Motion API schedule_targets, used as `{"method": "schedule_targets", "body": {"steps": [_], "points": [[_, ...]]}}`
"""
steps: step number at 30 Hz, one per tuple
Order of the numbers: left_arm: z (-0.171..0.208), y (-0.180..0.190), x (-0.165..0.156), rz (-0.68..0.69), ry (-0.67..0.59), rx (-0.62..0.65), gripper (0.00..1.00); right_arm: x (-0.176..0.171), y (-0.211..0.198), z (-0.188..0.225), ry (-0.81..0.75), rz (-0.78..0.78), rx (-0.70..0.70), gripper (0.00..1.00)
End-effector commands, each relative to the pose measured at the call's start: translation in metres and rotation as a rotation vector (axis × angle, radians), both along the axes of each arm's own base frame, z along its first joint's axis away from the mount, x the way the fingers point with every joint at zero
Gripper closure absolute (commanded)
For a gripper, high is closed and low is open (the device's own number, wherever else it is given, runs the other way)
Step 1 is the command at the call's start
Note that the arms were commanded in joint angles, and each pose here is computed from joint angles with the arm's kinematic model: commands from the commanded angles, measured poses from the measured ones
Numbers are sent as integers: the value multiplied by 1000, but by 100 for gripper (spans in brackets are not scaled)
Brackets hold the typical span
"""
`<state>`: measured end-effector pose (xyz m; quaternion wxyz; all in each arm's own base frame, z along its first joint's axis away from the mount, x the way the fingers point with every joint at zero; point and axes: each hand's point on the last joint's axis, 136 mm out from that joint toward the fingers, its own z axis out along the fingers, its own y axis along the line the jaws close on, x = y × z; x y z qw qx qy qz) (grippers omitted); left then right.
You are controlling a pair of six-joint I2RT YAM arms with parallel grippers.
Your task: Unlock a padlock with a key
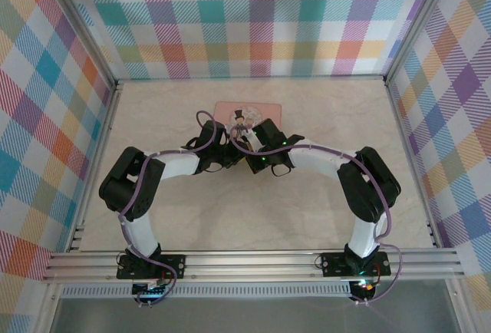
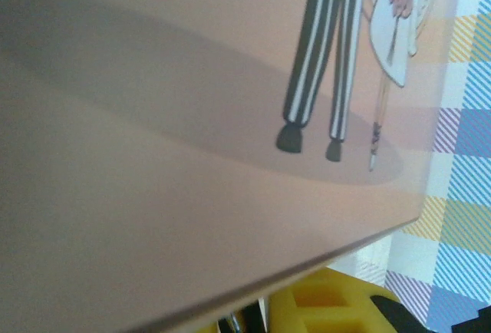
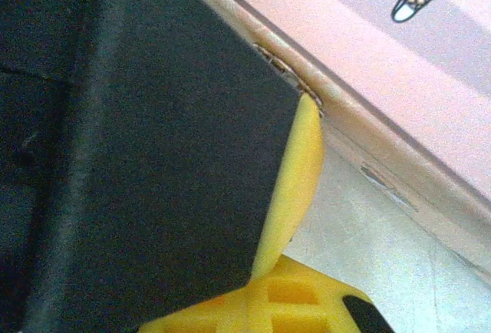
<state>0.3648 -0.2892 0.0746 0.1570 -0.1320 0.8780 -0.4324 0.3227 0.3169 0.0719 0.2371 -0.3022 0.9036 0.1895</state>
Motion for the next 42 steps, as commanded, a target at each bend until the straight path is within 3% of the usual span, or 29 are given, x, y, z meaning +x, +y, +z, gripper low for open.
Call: {"method": "schedule_targets", "body": {"steps": [1, 12, 21, 28, 34, 42], "points": [[16, 6, -11, 9, 27, -25, 61, -6, 5, -7, 5, 52, 7, 100], [22, 59, -14, 121, 5, 56, 59, -11, 7, -20, -25, 156, -16, 100], [48, 105, 13, 242, -49, 118, 56, -12, 15, -21, -9, 271, -45, 100], [60, 144, 41, 375, -99, 200, 52, -9, 17, -25, 1, 213, -61, 100], [71, 162, 70, 417, -150, 290, 50, -14, 29, -20, -23, 225, -46, 100], [62, 150, 95, 366, -143, 281, 52, -7, 22, -17, -93, 236, -99, 100]]}}
